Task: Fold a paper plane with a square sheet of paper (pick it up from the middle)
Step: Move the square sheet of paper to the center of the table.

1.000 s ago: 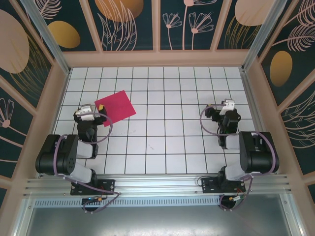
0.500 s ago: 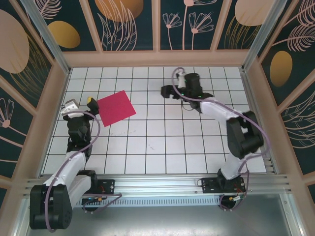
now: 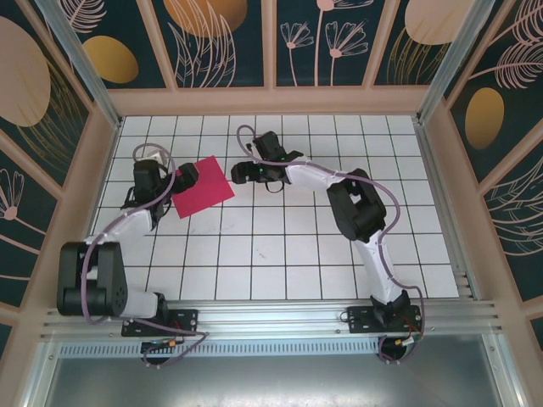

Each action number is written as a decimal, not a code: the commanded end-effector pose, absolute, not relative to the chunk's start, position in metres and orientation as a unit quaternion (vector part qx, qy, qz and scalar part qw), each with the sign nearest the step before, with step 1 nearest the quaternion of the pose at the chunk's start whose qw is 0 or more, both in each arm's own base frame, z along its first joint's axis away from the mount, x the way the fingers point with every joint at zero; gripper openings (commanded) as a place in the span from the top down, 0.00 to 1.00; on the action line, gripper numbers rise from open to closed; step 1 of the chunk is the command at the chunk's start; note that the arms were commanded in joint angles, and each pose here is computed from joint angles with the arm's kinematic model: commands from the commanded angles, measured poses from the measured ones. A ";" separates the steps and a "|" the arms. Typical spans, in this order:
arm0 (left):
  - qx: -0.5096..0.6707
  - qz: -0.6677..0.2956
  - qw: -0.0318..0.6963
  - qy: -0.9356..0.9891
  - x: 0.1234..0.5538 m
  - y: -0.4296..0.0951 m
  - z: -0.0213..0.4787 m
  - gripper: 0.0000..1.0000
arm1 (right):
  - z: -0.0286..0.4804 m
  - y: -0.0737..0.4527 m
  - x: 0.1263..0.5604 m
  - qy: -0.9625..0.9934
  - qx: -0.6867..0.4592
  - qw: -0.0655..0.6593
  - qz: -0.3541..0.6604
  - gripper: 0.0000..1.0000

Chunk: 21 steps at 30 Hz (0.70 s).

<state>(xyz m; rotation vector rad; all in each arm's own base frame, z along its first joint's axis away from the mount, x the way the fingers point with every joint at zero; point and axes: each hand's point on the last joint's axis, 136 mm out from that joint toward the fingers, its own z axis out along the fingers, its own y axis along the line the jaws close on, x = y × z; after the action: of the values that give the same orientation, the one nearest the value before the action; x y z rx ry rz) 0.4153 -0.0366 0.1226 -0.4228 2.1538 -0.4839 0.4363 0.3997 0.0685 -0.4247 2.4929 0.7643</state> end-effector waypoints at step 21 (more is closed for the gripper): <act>-0.092 -0.178 0.181 0.963 0.382 -0.138 -0.010 0.02 | 0.123 0.235 0.389 0.920 -0.012 0.327 0.217 0.03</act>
<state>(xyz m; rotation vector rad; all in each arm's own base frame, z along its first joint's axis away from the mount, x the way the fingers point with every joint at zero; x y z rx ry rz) 0.4307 -0.1173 0.0284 -0.2968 2.5422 -0.4516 0.3884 0.2562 0.1143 -0.1069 2.4361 0.5796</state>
